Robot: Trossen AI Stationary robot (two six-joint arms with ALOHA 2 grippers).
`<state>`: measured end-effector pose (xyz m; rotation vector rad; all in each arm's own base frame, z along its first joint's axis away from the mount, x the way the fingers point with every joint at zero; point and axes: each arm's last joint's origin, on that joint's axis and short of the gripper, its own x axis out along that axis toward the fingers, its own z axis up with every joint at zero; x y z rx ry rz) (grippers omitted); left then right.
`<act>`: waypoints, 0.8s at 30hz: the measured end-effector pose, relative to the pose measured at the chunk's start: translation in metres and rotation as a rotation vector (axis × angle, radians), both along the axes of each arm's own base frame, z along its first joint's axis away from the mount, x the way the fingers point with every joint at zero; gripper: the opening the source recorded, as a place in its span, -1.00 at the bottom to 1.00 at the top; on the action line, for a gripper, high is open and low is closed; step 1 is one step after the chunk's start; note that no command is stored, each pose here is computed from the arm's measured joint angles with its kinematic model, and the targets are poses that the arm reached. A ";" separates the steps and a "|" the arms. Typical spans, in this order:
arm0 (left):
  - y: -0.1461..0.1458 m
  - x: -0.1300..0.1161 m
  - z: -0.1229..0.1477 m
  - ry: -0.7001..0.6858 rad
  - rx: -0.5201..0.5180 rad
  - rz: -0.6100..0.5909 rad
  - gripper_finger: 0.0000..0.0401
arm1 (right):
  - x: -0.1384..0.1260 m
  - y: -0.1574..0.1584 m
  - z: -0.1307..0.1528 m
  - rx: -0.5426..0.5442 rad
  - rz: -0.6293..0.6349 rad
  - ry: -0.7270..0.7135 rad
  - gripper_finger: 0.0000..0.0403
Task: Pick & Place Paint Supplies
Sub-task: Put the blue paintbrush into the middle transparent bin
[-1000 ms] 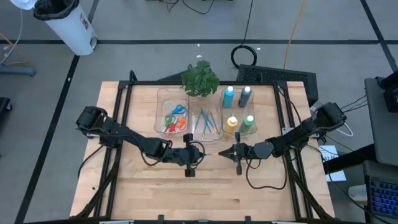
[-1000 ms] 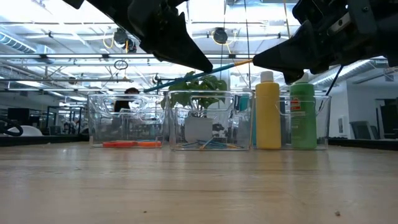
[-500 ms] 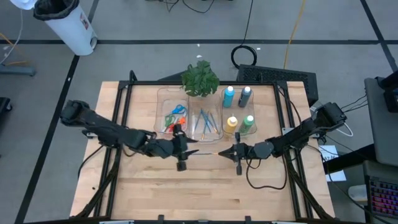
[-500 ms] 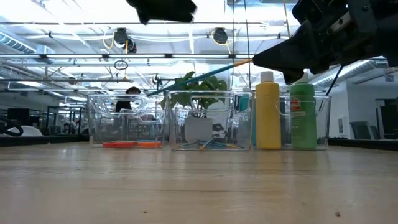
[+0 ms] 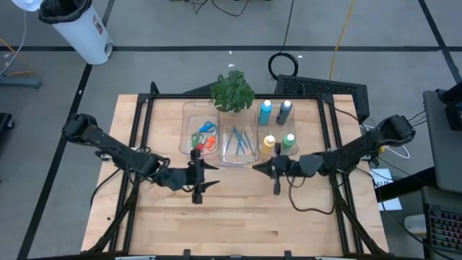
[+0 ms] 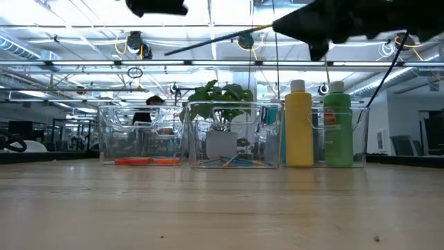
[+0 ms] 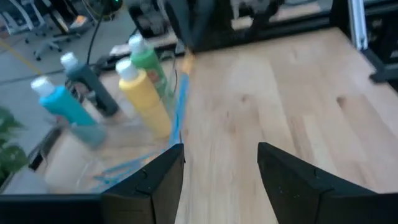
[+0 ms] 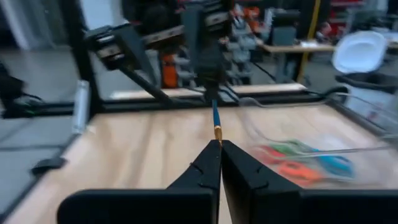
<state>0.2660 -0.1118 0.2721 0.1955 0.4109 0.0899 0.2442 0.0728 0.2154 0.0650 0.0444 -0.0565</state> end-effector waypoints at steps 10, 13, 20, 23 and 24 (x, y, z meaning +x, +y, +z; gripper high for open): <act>0.028 -0.029 -0.012 -0.105 -0.087 0.073 0.06 | 0.022 -0.036 0.077 -0.176 -0.136 0.299 -1.00; 0.037 -0.045 -0.016 -0.199 -0.087 0.064 0.06 | 0.027 -0.054 0.095 -0.224 -0.190 0.373 -1.00; 0.062 -0.078 -0.024 -0.377 -0.140 0.095 0.06 | 0.026 -0.090 0.105 -0.244 -0.301 0.497 -1.00; 0.069 -0.091 -0.030 -0.399 -0.146 0.109 0.05 | 0.024 -0.096 0.101 -0.243 -0.317 0.536 -1.00; 0.071 -0.094 -0.032 -0.404 -0.148 0.114 0.06 | 0.024 -0.097 0.101 -0.242 -0.322 0.541 -1.00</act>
